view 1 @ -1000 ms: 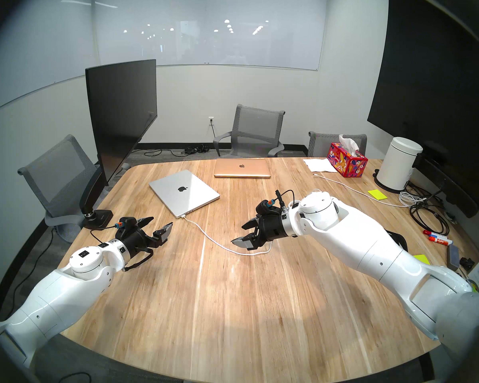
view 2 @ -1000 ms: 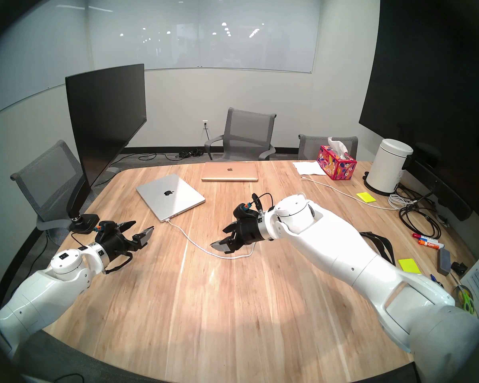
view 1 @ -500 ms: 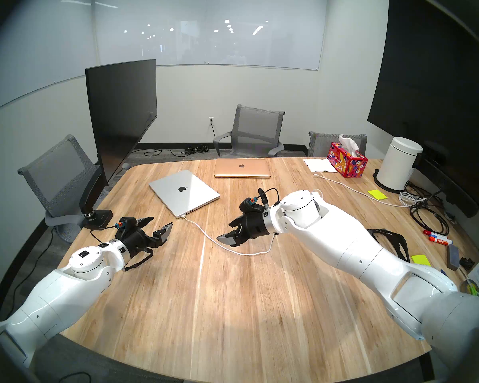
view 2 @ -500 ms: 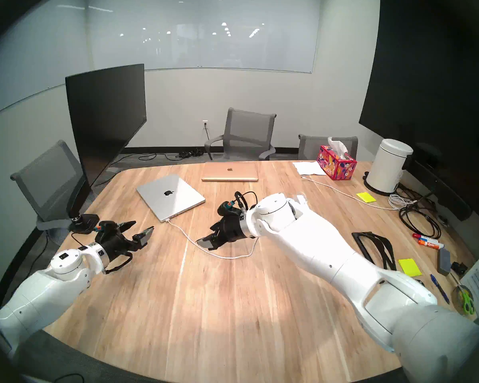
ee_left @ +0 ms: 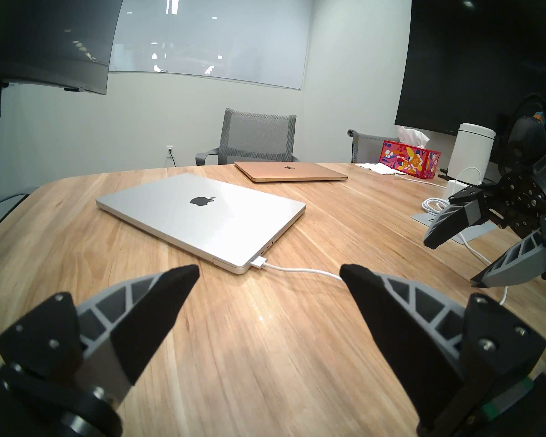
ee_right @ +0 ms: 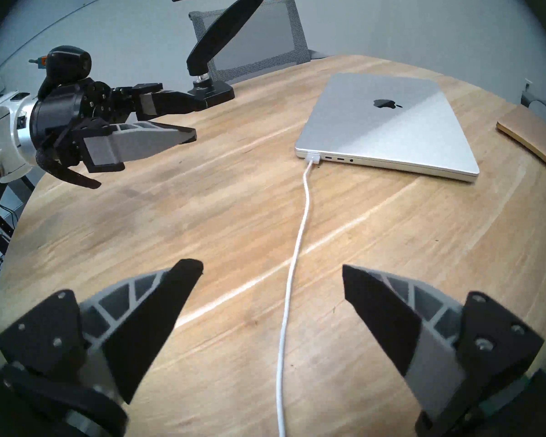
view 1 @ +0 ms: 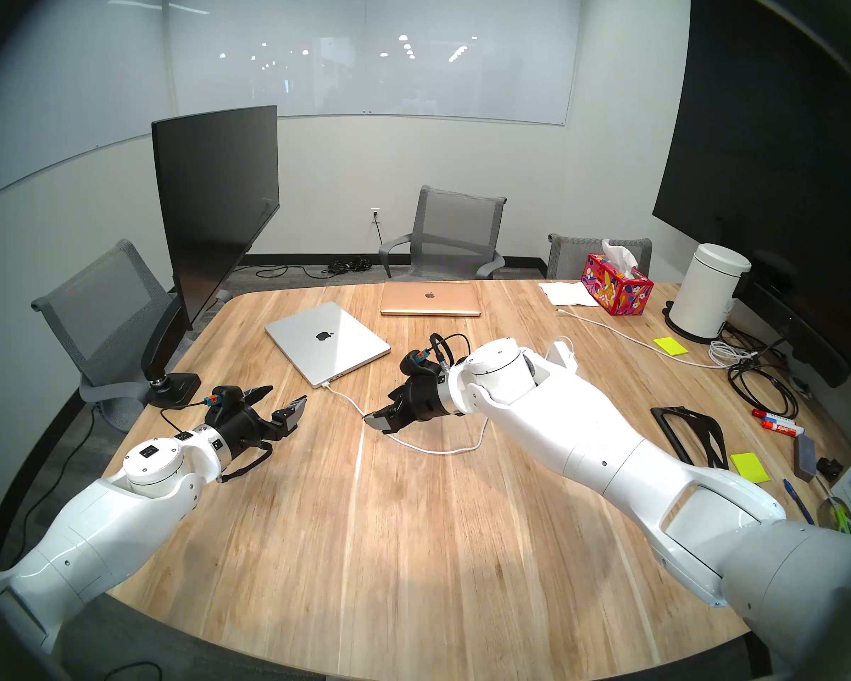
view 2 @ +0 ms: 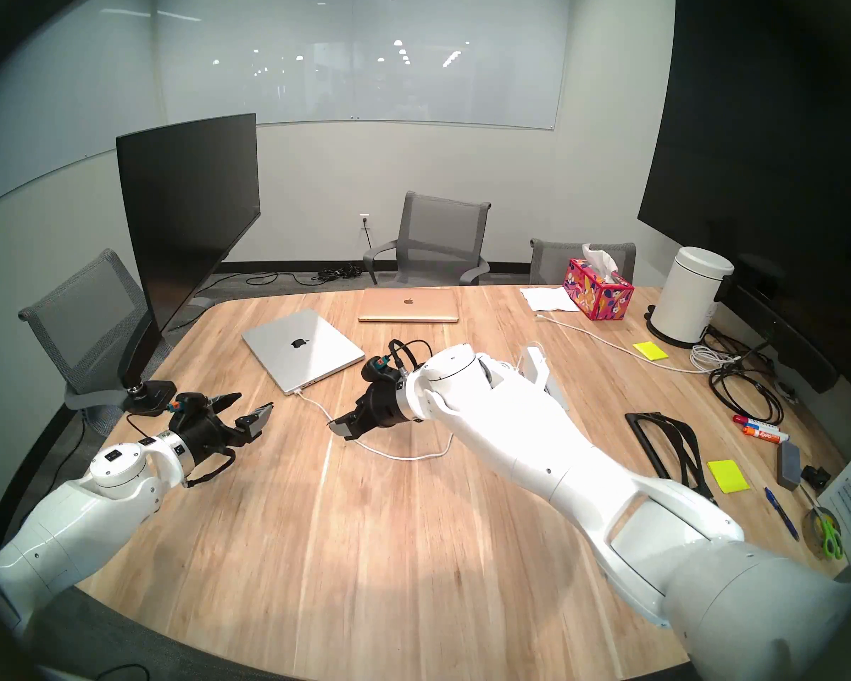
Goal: Unplug the charging cable from the port of the MacBook and lay it on the desk
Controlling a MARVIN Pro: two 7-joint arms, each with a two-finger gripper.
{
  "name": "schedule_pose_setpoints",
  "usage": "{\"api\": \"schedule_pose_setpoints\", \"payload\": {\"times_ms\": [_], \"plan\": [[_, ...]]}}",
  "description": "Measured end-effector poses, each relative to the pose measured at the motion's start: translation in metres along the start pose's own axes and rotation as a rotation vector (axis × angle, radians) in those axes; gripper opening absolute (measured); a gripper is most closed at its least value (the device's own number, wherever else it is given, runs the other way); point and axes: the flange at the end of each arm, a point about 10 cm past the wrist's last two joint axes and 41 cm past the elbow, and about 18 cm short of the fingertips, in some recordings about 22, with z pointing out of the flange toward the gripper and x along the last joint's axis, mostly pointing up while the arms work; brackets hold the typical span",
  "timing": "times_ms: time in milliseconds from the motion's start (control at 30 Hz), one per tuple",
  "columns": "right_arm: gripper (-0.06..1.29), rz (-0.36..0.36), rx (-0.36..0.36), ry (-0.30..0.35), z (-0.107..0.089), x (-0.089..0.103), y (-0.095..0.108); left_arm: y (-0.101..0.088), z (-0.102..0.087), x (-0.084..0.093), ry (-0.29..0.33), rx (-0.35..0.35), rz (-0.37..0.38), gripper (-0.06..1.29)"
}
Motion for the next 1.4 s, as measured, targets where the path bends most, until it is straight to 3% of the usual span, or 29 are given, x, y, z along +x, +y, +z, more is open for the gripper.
{"api": "schedule_pose_setpoints", "payload": {"times_ms": [567,1067,1400], "plan": [[1.21,-0.007,-0.008,-0.002,0.033,0.019,-0.013,0.0,0.0,0.0,-0.001,0.0,0.0,1.23],[1.22,-0.014,-0.01,0.023,0.039,0.033,-0.019,0.0,-0.001,0.001,-0.002,-0.004,0.009,1.23],[1.22,-0.01,-0.01,0.031,0.041,0.036,-0.019,-0.007,-0.011,0.003,-0.005,0.002,0.011,1.23]]}}
